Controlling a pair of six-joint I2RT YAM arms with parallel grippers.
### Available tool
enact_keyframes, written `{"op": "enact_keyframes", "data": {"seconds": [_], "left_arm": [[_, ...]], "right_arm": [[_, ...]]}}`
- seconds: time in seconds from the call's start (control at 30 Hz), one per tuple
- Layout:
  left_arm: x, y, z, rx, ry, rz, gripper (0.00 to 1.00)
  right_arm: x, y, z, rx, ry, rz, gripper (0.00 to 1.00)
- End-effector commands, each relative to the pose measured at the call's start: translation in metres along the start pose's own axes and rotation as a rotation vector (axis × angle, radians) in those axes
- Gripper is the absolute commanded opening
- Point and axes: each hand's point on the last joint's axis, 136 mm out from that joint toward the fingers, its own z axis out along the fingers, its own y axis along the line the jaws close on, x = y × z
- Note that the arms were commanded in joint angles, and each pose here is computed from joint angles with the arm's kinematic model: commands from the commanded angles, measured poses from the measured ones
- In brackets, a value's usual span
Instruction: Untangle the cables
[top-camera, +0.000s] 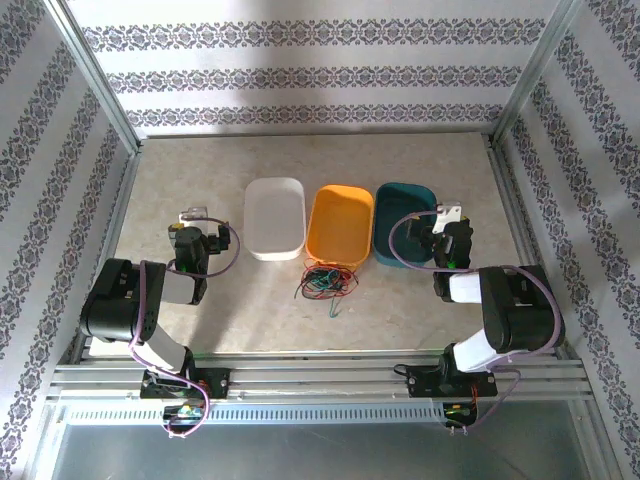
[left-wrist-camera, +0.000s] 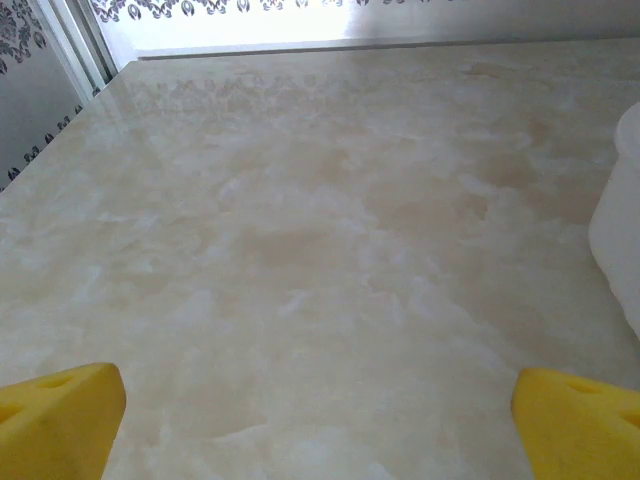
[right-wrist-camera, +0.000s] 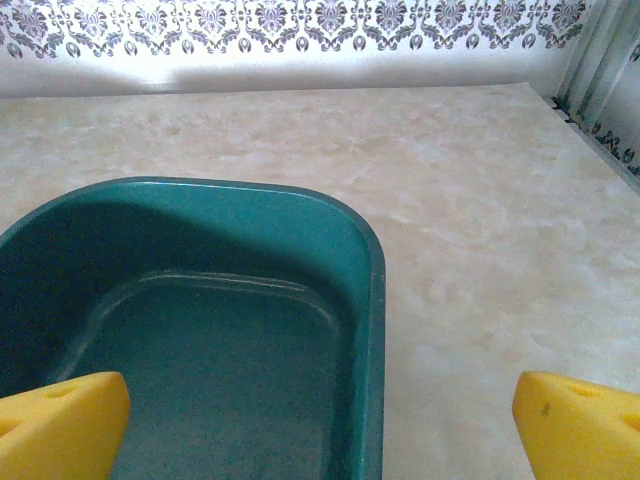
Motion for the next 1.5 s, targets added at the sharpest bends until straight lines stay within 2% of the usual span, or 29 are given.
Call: {"op": "enact_keyframes", "data": {"seconds": [0.0, 1.07, 1.13, 1.2, 1.23, 1.3, 1.33, 1.4, 1.47], "left_arm": [[-0.008, 0.004, 0.001, -0.008, -0.033, -0.028, 0.99], [-0.01, 0.003, 0.001, -0.003, -0.037, -0.028, 0.99], [-0.023, 0.002, -0.001, 0.008, -0.017, -0.018, 0.99], [-0.037, 0.01, -0.001, -0.039, 0.063, -0.016, 0.99], [-0.051, 0.017, -0.002, -0.084, 0.063, -0.028, 0.99], [-0.072, 0.022, -0.007, -0.117, 0.012, -0.026, 0.99], [-0.084, 0.031, -0.013, -0.173, -0.031, -0.066, 0.99], [-0.095, 0.024, -0.022, -0.129, -0.038, -0.157, 0.99], [-0.095, -0.002, -0.029, -0.028, 0.002, -0.208, 0.99]], "right_arm": [[-0.006, 0.005, 0.003, -0.019, -0.017, -0.017, 0.98], [-0.006, 0.003, 0.003, -0.047, -0.014, 0.016, 0.98], [-0.01, 0.002, 0.003, -0.044, -0.024, 0.021, 0.98], [-0.023, -0.006, -0.004, 0.009, 0.01, 0.033, 0.98], [-0.031, -0.01, -0.009, 0.036, 0.049, 0.045, 0.96], [-0.057, -0.02, -0.021, 0.107, 0.064, 0.099, 0.93], [-0.069, -0.02, -0.028, 0.128, 0.052, 0.115, 0.93], [-0.084, -0.004, -0.039, 0.114, 0.054, 0.104, 0.97], [-0.088, 0.028, -0.051, 0.053, 0.11, 0.065, 0.98]]}}
